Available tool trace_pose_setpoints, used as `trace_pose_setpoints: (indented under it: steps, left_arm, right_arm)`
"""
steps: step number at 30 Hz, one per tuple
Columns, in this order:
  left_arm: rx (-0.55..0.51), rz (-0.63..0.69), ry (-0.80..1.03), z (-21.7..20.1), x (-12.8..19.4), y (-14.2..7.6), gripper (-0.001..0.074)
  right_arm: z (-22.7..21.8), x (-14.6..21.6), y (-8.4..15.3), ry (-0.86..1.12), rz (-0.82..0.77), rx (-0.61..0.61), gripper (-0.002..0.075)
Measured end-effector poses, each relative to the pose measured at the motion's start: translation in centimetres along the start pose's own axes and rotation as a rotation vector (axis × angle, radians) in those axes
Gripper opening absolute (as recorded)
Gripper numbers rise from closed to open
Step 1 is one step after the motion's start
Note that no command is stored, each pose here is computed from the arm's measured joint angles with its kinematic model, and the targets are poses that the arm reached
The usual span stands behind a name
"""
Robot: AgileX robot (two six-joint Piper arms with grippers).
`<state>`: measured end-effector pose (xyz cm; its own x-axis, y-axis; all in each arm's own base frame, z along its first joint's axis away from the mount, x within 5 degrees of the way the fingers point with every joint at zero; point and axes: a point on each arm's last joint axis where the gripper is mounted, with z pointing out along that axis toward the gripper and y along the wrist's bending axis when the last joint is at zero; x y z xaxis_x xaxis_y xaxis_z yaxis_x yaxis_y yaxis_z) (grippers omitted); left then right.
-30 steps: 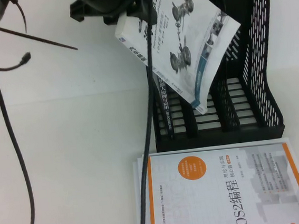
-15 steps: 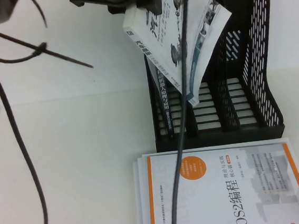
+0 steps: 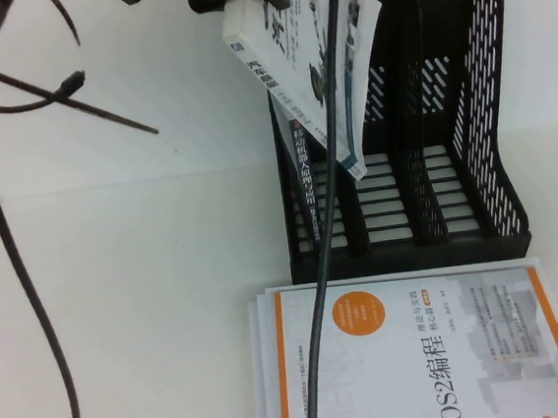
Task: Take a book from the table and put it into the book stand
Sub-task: Place the book on the book shelf
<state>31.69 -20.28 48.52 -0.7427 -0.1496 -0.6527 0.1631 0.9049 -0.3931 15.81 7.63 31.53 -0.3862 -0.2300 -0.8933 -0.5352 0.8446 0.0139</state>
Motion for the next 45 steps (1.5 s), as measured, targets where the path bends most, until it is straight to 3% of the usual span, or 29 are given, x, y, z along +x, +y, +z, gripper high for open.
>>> trace_pose_setpoints:
  steps: [7,20,45]
  left_arm:
    - [0.014,-0.016,-0.003,-0.5,0.1,-0.2,0.0114]
    - [0.011,0.074,0.041,1.7,2.9,-3.9,0.0114]
    - [-0.069,0.087,0.048,8.0,3.6,-3.9,0.0113]
  right_arm:
    - [0.0,0.0,0.0,0.0,0.002,0.0,-0.0003]
    - [0.0,0.0,0.0,0.0,0.004,0.001,-0.0003]
    - [0.0,0.0,0.1,-0.001,0.033,-0.012,-0.0003]
